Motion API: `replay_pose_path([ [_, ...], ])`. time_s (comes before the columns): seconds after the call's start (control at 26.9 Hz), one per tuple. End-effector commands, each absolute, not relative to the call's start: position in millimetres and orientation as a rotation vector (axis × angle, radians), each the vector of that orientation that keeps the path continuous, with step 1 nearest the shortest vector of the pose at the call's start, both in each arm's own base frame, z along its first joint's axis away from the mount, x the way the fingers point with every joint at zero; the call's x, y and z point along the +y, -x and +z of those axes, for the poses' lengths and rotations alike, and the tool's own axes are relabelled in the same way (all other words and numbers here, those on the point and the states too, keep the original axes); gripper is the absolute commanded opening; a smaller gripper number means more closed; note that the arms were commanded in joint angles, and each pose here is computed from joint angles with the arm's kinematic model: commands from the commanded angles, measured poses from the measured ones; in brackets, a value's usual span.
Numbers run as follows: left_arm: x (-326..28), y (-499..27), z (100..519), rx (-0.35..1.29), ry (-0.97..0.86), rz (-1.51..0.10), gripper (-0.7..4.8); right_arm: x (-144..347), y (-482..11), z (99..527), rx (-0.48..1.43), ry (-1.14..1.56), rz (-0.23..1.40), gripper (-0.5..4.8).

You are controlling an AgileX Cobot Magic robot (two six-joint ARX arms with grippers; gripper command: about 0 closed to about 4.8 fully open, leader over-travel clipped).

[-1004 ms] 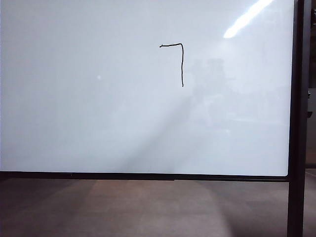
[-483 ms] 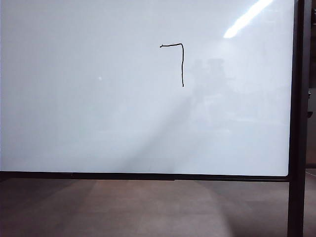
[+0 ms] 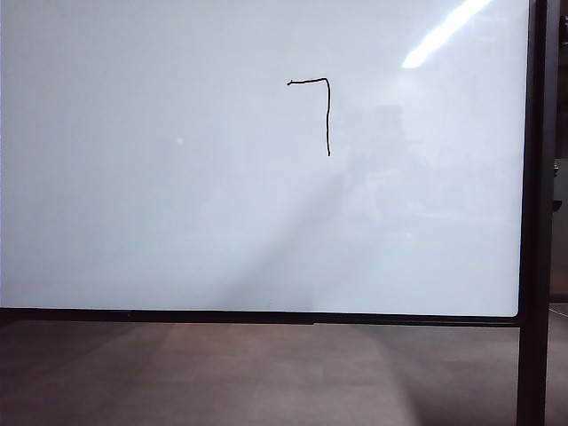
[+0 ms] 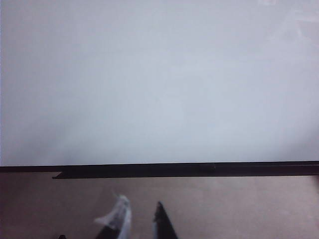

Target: Reach to the right to find the marker pen, pick it up, and write the number 7 on the whiteboard.

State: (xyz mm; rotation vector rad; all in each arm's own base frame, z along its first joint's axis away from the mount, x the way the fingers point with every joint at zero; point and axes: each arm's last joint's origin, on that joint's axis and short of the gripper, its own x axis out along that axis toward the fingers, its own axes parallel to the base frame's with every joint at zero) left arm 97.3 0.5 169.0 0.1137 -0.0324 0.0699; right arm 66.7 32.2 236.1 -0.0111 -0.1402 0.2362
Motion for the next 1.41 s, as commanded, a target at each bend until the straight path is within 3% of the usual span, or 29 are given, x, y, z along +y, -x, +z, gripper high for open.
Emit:
replay_pose_path([
  [0.04, 0.5, -97.2, 169.9, -0.04, -0.114, 0.071, 0.66, 32.2, -66.3, 236.9, -0.154, 0.007, 0.238, -0.05],
  [0.45, 0.5, -97.3, 169.9, -0.039, -0.114, 0.07, 0.66, 22.0, -82.4, 206.8, -0.075, 0.055, 0.086, -0.05],
  [0.97, 0.5, -97.2, 169.9, -0.04, -0.114, 0.07, 0.66, 8.6, -96.6, 176.4, -0.128, -0.017, 0.046, -0.05],
  [1.41, 0.5, -97.2, 169.9, -0.04, -0.114, 0.071, 0.66, 3.5, -96.9, 175.8, -0.12, -0.014, -0.006, -0.05],
])
